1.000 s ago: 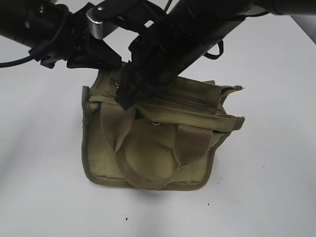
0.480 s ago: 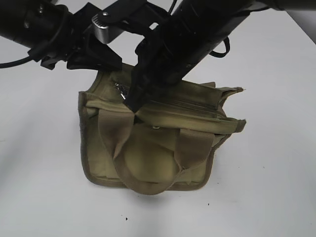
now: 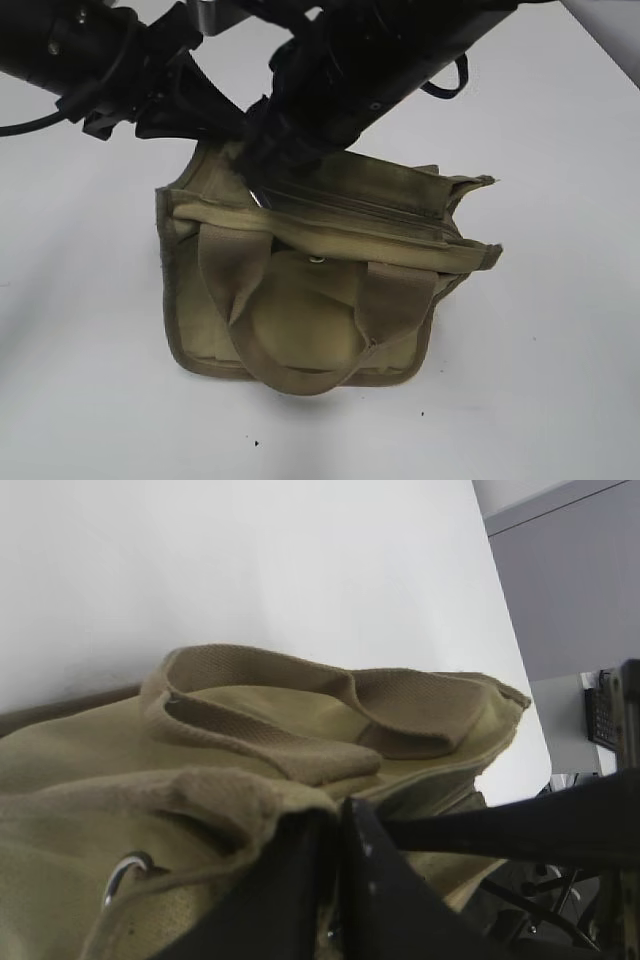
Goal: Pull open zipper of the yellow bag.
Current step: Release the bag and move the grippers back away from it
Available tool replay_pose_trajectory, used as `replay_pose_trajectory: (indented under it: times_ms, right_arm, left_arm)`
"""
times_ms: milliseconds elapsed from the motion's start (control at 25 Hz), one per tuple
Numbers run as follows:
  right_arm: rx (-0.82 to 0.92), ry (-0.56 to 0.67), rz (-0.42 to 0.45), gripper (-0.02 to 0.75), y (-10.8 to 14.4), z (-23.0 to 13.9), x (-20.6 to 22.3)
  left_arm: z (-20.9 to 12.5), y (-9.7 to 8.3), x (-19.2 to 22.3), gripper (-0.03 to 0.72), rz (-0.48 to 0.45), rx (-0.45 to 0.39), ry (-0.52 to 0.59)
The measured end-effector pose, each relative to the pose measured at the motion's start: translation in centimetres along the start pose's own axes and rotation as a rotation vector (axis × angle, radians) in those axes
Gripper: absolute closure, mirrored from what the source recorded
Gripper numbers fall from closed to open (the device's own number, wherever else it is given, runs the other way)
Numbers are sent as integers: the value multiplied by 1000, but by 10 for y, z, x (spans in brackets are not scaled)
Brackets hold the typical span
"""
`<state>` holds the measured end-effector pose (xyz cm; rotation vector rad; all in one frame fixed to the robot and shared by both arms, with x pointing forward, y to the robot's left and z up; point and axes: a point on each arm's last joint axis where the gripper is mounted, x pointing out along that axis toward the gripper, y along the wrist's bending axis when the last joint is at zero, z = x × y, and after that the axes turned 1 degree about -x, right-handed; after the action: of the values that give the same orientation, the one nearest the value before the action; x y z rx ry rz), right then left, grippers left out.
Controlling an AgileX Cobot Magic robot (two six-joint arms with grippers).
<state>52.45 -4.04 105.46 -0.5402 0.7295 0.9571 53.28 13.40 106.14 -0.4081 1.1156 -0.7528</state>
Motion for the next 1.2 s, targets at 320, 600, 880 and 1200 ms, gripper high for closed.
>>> replay_pose_trajectory:
  times_ms: [320,600,880,1200]
  right_arm:
    - [-33,1,12,436,10,3,2]
    - [-59,62,-78,436,7,-1,2]
    - [-56,55,-68,419,18,3,3]
    - [-6,76,-57,333,20,0,8]
  left_arm:
    - [0,0,0,666,-5,-5,-2]
    - [0,-1,0,666,-8,-7,0]
    - [0,-1,0,666,-10,-7,5]
    - [-1,-1,0,666,-10,-7,7]
